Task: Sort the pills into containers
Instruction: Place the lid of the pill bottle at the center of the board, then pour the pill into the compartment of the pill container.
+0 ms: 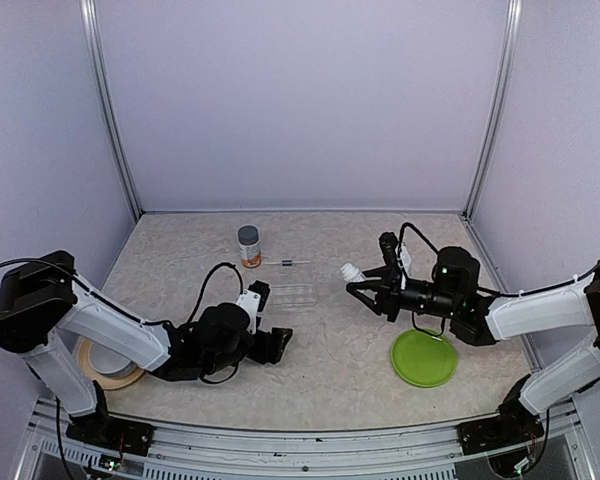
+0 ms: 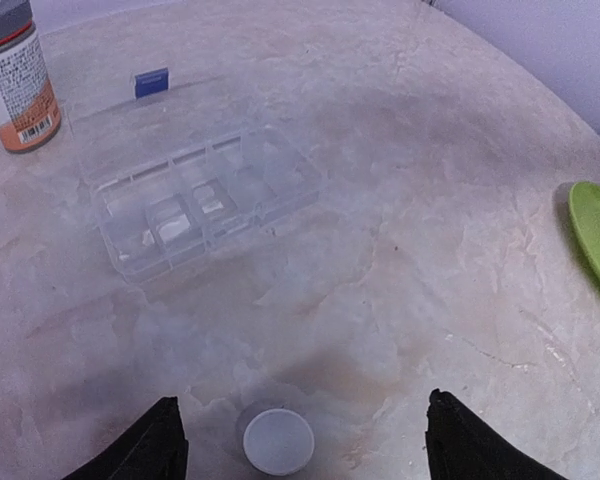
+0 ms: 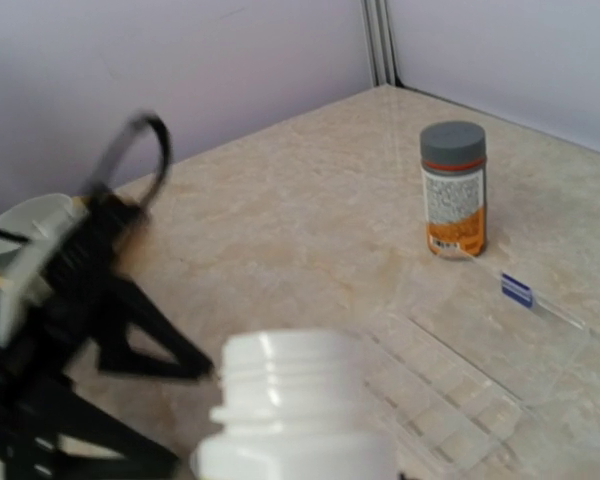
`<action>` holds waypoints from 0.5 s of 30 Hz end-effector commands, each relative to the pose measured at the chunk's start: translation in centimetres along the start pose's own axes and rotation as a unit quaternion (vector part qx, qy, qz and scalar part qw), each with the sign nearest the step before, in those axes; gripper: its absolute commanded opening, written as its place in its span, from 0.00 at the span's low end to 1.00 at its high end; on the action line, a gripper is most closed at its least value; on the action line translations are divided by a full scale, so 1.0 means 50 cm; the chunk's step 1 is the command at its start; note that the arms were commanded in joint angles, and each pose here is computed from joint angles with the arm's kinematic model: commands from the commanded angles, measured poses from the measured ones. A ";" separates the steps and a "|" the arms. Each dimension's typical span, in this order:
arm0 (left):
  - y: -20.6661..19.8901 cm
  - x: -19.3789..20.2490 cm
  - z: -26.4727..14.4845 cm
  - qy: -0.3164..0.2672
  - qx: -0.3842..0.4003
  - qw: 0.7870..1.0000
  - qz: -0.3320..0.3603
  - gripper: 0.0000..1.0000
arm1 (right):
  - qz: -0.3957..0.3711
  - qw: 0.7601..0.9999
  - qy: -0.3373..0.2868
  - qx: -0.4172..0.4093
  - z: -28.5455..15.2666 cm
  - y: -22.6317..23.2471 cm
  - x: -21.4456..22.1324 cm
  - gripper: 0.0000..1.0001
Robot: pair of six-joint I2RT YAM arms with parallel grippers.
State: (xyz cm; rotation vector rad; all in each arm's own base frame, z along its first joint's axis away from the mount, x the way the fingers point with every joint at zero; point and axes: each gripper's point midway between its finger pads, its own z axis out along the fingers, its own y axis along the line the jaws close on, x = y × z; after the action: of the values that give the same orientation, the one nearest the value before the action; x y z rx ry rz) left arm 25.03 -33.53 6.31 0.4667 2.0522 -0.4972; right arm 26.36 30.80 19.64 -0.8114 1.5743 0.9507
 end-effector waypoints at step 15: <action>0.056 -0.119 -0.111 -0.058 -0.014 0.997 -0.052 0.99 | -0.013 0.999 0.037 -0.014 0.090 -0.066 0.041 0.08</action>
State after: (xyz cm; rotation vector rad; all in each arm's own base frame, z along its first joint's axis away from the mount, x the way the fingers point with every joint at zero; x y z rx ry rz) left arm 25.35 -30.53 13.76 0.3296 1.9566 -0.5887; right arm 29.69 32.80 16.74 -0.8683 1.6265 0.9443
